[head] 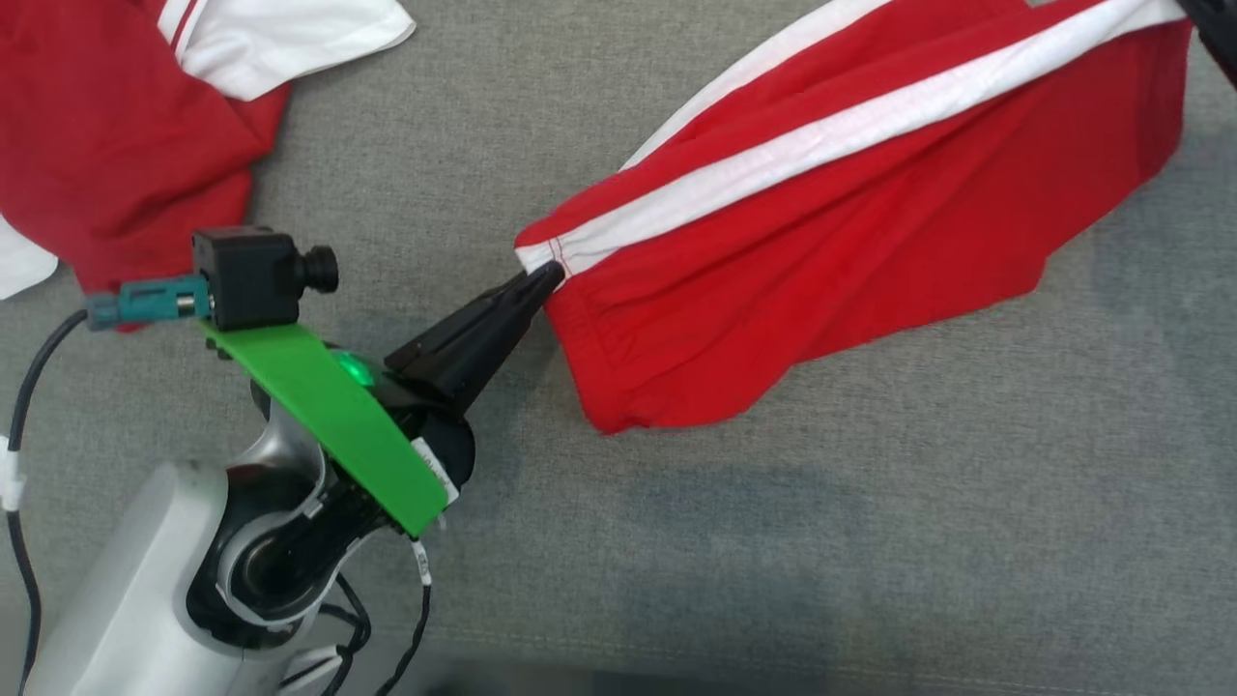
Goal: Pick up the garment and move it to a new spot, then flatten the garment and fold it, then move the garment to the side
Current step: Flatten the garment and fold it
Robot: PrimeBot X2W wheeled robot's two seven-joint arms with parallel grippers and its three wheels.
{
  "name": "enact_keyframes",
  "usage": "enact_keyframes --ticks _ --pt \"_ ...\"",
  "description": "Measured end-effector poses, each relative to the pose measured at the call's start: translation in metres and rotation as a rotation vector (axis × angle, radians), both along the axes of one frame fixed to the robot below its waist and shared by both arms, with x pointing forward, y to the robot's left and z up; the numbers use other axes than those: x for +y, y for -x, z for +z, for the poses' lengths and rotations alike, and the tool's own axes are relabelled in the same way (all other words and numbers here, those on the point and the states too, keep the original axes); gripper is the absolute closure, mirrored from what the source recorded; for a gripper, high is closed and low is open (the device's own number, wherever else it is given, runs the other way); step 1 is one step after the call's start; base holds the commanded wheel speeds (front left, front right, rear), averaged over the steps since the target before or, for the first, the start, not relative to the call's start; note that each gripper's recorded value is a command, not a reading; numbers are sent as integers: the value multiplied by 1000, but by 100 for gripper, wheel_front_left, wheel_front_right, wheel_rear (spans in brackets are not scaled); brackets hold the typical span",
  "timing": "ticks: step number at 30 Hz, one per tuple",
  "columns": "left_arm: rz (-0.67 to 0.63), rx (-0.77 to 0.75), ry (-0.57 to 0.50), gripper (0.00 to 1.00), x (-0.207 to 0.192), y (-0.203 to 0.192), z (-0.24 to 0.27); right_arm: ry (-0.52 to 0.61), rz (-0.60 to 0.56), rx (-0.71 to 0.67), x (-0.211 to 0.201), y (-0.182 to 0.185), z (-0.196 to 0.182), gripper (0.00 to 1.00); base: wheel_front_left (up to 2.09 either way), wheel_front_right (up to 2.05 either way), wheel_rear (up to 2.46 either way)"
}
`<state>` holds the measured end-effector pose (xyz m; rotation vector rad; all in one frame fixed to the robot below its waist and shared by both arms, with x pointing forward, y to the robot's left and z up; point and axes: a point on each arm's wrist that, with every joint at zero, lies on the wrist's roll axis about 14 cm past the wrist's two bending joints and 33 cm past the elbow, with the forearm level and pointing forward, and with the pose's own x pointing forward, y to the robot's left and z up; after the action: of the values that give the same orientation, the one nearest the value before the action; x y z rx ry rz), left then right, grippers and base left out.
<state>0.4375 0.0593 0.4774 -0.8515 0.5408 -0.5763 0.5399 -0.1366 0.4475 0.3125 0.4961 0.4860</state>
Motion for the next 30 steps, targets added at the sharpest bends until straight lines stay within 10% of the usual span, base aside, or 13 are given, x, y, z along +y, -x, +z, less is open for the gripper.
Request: enact_keyframes --ticks 24,26,27,28,30 --pt "122 153 -82 100 30 -40 -80 22 192 112 79 -55 -96 97 0 0 0" --pt "122 151 -79 100 29 -40 -80 26 196 115 80 -55 -97 60 0 0 0" --pt "126 147 -75 100 29 -41 -79 29 200 113 80 -55 -97 17 0 0 0" --pt "132 138 -70 92 28 -43 -78 45 205 101 81 -56 -96 0 0 0 0" --pt "127 136 -73 69 28 -43 -79 60 221 74 84 -57 -93 0 0 0 0"
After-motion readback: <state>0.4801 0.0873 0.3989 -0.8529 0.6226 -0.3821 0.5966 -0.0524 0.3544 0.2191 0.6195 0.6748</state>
